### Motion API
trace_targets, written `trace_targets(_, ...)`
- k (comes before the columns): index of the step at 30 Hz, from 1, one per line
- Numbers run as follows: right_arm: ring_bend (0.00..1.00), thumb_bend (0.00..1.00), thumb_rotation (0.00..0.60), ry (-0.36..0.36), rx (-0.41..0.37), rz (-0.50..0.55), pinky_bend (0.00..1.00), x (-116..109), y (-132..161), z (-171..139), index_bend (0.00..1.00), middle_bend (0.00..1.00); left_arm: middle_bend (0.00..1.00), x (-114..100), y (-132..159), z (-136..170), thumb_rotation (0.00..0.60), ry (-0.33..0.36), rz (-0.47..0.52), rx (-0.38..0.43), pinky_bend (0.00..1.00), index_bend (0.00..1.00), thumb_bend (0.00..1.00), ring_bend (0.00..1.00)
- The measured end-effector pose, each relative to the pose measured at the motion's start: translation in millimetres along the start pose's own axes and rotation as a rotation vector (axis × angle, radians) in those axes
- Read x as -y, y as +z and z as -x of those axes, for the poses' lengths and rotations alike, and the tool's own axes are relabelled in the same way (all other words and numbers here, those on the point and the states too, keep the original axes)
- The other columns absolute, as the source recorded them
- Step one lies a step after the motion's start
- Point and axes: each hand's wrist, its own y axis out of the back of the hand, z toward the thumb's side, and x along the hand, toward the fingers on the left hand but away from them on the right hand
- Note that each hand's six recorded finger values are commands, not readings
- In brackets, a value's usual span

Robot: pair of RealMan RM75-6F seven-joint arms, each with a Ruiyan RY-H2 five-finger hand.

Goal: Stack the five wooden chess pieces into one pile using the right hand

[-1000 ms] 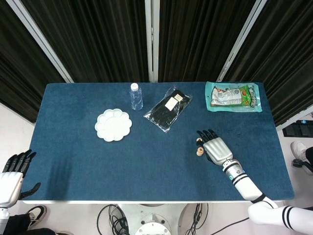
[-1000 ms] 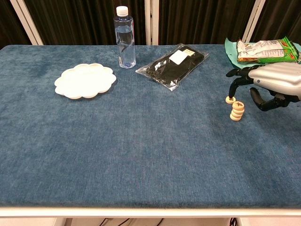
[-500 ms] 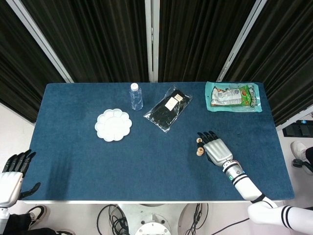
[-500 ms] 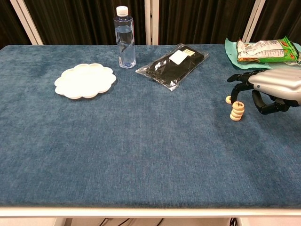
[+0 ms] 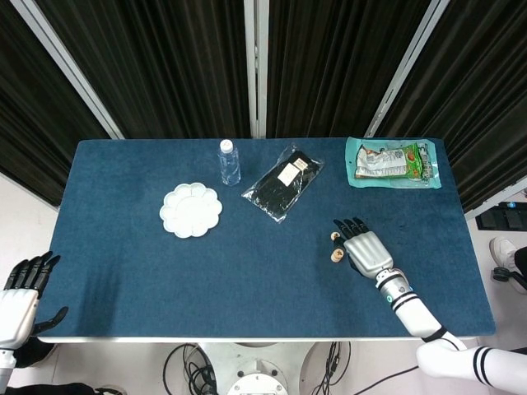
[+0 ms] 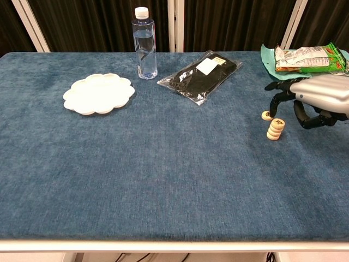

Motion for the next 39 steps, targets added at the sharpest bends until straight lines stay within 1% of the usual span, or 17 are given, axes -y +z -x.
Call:
trace_targets(1,0.00,0.89,0.600,-0.012,0.004,-0.001,0.00,-2,-1,1,0.26,0.00,0.00,0,0,0,0.600,0.000,0.000,0.000,0.00,0.04,0.24,0.00)
trace_targets(2,0.00,0.82,0.600,-0.027,0.009,-0.004,0.00,-5,-2,2,0.23,0.00,0.00,0,0,0,0.600,0.000,0.000,0.000,0.00,0.04,0.24,0.00)
trace_targets(4,0.00,0.70,0.600,-0.065,0.023,-0.020,0.00,-11,-7,4,0.21,0.00,0.00,0,0,0,0.600,-0.001,0.000,0.000,0.00,0.04,0.24,0.00)
trace_targets(6,0.00,0.59,0.600,-0.089,0.037,-0.038,0.00,-15,-13,7,0.21,0.00,0.00,1,0,0,0.600,-0.003,0.000,0.000,0.00,0.04,0.24,0.00)
trace_targets(7,0.00,0.49,0.600,-0.094,0.043,-0.045,0.00,-16,-15,9,0.21,0.00,0.00,1,0,0,0.600,-0.004,0.000,0.000,0.00,0.04,0.24,0.00)
trace_targets(9,0.00,0.36,0.600,-0.101,0.058,-0.067,0.00,-18,-21,12,0.21,0.01,0.00,1,0,0,0.600,-0.003,0.000,0.000,0.00,0.04,0.24,0.00)
trace_targets(10,0.00,0.31,0.600,-0.102,0.065,-0.077,0.00,-18,-24,14,0.21,0.01,0.00,1,0,0,0.600,-0.003,0.000,0.000,0.00,0.04,0.24,0.00)
trace_targets(12,0.00,0.23,0.600,-0.098,0.077,-0.105,0.00,-18,-29,18,0.21,0.01,0.00,1,-1,0,0.600,-0.003,0.000,-0.001,0.00,0.04,0.24,0.00)
trace_targets(16,0.00,0.22,0.600,-0.081,0.073,-0.150,0.00,-17,-33,27,0.23,0.02,0.00,2,-1,-1,0.600,-0.007,-0.002,-0.003,0.00,0.04,0.24,0.00)
trace_targets(22,0.00,0.20,0.600,-0.066,0.023,-0.206,0.00,-20,-35,40,0.30,0.03,0.00,3,-2,-2,0.600,-0.012,-0.005,-0.009,0.00,0.04,0.24,0.00)
trace_targets(25,0.00,0.20,0.600,-0.052,-0.011,-0.208,0.00,-21,-32,45,0.33,0.04,0.00,4,-3,-2,0.600,-0.012,-0.007,-0.012,0.00,0.04,0.24,0.00)
trace_targets(31,0.00,0.20,0.600,-0.019,-0.062,-0.214,0.00,-16,-29,54,0.34,0.04,0.00,6,-3,-4,0.600,-0.020,-0.012,-0.017,0.00,0.04,0.24,0.00)
trace_targets(39,0.00,0.20,0.600,-0.037,-0.090,-0.172,0.00,-8,-22,64,0.38,0.05,0.00,8,-4,-5,0.600,-0.026,-0.014,-0.023,0.00,0.04,0.24,0.00)
